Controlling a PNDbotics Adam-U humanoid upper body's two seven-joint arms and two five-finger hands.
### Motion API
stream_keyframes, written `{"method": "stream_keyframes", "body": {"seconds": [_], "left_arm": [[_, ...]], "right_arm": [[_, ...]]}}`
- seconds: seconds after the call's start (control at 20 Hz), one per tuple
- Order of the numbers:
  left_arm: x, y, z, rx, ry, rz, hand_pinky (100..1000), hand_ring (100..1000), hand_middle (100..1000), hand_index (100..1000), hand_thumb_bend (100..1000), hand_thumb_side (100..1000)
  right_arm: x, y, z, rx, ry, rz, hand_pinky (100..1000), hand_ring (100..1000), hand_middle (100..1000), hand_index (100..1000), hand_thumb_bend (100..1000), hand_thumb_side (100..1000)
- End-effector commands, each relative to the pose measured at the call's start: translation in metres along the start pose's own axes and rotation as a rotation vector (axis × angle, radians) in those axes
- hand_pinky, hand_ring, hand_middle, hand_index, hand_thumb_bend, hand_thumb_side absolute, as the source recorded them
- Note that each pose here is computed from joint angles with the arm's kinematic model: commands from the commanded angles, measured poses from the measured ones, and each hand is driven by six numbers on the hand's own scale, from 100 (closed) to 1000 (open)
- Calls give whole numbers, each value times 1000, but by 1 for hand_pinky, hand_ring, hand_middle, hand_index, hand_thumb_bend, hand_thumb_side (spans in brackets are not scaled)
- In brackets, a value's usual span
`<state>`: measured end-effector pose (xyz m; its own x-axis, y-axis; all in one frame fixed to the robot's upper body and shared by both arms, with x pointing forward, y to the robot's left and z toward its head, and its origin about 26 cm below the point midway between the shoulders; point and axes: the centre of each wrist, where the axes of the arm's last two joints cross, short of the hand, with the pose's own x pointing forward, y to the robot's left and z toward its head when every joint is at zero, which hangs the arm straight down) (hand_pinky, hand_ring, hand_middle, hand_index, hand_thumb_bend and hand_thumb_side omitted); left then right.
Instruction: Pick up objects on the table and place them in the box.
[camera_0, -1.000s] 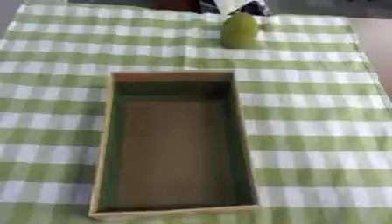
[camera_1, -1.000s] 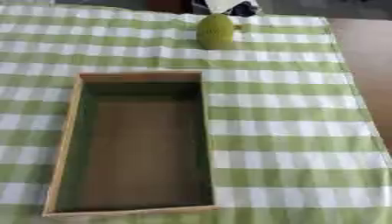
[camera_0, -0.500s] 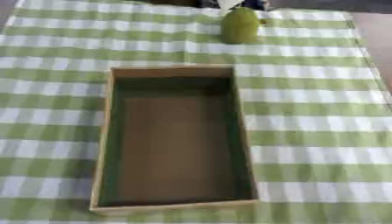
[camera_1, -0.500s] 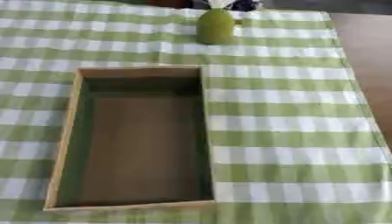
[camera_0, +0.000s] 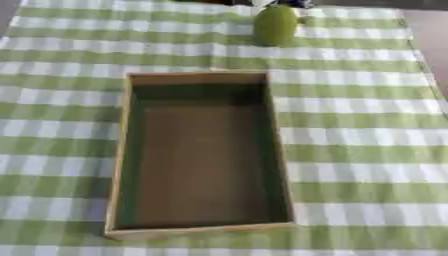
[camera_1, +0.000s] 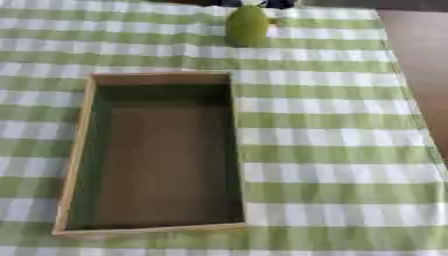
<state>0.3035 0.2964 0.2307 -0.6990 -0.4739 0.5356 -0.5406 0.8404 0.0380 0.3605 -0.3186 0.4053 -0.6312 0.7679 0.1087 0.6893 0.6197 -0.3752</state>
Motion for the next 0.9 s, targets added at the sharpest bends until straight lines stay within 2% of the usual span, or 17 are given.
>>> {"method": "stream_keyframes", "body": {"seconds": [0.05, 0.25, 0.55, 0.8, 0.9], "left_arm": [[7, 4, -6, -12, -34, -3, 513, 653, 538, 802, 100, 705], [6, 4, -4, -17, -28, -7, 513, 654, 538, 803, 100, 705], [6, 4, -4, -24, -26, -9, 513, 655, 539, 803, 100, 705], [6, 4, -3, -30, -25, -7, 513, 655, 539, 803, 100, 705], [6, 3, -3, -33, -24, -6, 512, 656, 539, 803, 100, 705]], "right_arm": [[-12, -5, -21, 34, 19, 68, 866, 801, 758, 822, 100, 396], [-26, 10, -44, 72, 78, 99, 872, 822, 780, 834, 100, 463], [-44, 42, -65, 140, 181, 159, 880, 856, 810, 848, 100, 553], [-49, 69, -74, 176, 247, 203, 889, 899, 852, 872, 100, 643], [-46, 80, -76, 188, 265, 213, 892, 901, 854, 875, 100, 642]]}}
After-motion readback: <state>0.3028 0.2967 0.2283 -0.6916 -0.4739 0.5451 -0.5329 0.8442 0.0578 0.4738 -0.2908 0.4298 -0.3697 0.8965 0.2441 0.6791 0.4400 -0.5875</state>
